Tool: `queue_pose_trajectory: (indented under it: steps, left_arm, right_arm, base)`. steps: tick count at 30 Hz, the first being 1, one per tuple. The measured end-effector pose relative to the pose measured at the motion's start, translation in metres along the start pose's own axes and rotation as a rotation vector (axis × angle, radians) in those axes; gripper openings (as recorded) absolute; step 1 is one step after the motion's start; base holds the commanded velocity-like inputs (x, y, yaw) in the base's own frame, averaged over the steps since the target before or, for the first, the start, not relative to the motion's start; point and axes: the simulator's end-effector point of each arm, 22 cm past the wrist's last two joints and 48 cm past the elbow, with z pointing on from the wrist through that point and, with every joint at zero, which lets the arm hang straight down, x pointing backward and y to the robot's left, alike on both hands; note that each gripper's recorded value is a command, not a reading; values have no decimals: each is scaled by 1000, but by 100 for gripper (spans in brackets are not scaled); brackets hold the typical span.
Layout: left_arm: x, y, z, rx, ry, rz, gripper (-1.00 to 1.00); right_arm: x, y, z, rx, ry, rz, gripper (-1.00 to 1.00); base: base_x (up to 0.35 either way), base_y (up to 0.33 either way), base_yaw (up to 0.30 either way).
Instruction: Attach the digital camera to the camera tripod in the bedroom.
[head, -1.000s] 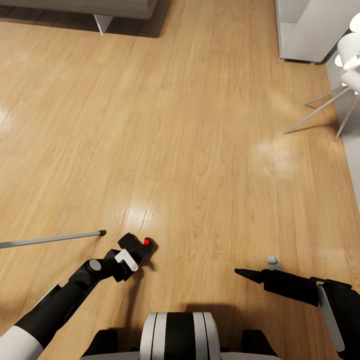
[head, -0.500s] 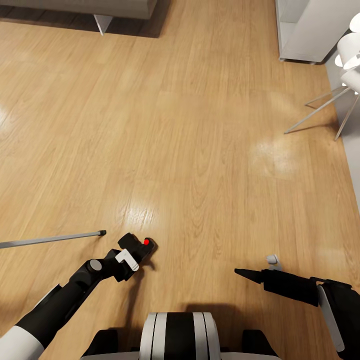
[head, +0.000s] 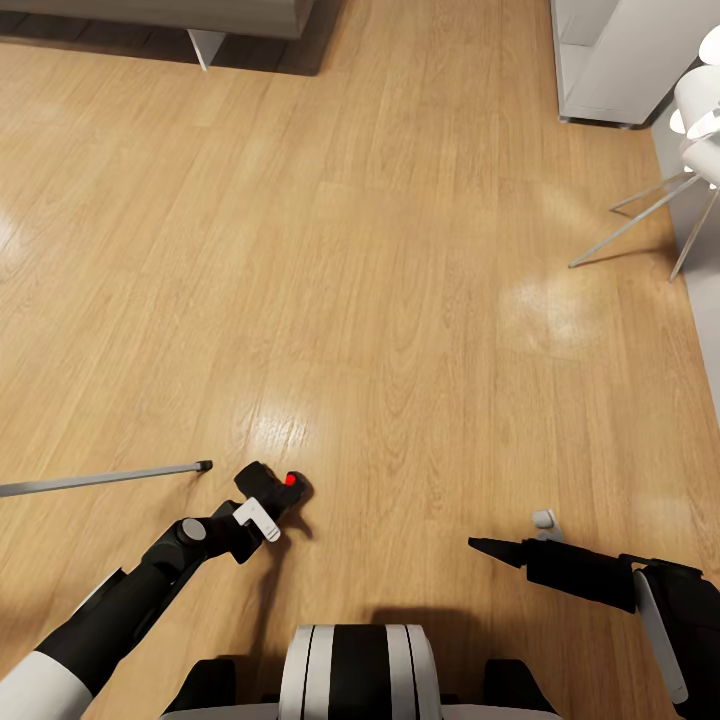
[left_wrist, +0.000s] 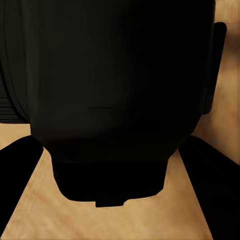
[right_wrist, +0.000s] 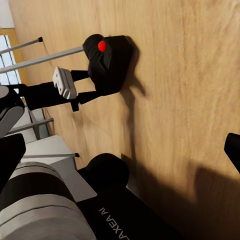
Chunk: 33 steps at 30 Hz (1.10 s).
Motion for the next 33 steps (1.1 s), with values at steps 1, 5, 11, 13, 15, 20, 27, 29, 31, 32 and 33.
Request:
queue_pose_trajectory:
  steps: [1, 5, 11, 13, 15, 20, 27, 29, 31, 32, 33]
  left_arm:
    - [0, 0, 0, 0, 0, 0, -100]
    - [0, 0, 0, 0, 0, 0, -100]
    - [-4, -1, -1, 0, -7, 4, -100]
    - [-12, 1, -5, -6, -25, 10, -100]
    - [-40, 2, -19, -16, -75, 13, -100]
    - [-141, -77, -57, 106, -85, -229, -100]
    - [-176, -82, -64, 140, -151, -351, -100]
    - [-184, -83, -66, 148, -166, -385, -100]
    - [-188, -82, -67, 142, -174, -405, -100]
    - [-189, -80, -67, 133, -175, -409, -100]
    - [-188, -70, -66, 78, -170, -424, -100]
  right_arm:
    - [0, 0, 0, 0, 0, 0, 100]
    - [0, 0, 0, -1, 0, 1, 100]
    - [0, 1, 0, -3, 0, 1, 100]
    - [0, 1, 0, -3, 0, 0, 100]
    - [0, 1, 0, -3, 0, 1, 100]
    - [0, 1, 0, -4, -2, 1, 100]
    - [0, 1, 0, -5, -2, 2, 100]
    - [0, 1, 0, -5, -2, 2, 100]
    - [0, 1, 0, -4, -2, 2, 100]
    - [0, 1, -1, -4, -2, 2, 100]
    - [-1, 1, -1, -4, -2, 2, 100]
  base:
    - [0, 0, 0]
    - [0, 0, 0]
    - [0, 0, 0]
    - [0, 0, 0]
    - [0, 0, 0]
    - [0, 0, 0]
    - [0, 0, 0]
    - [0, 0, 0]
    - [0, 0, 0]
    - [0, 0, 0]
    - [0, 0, 0]
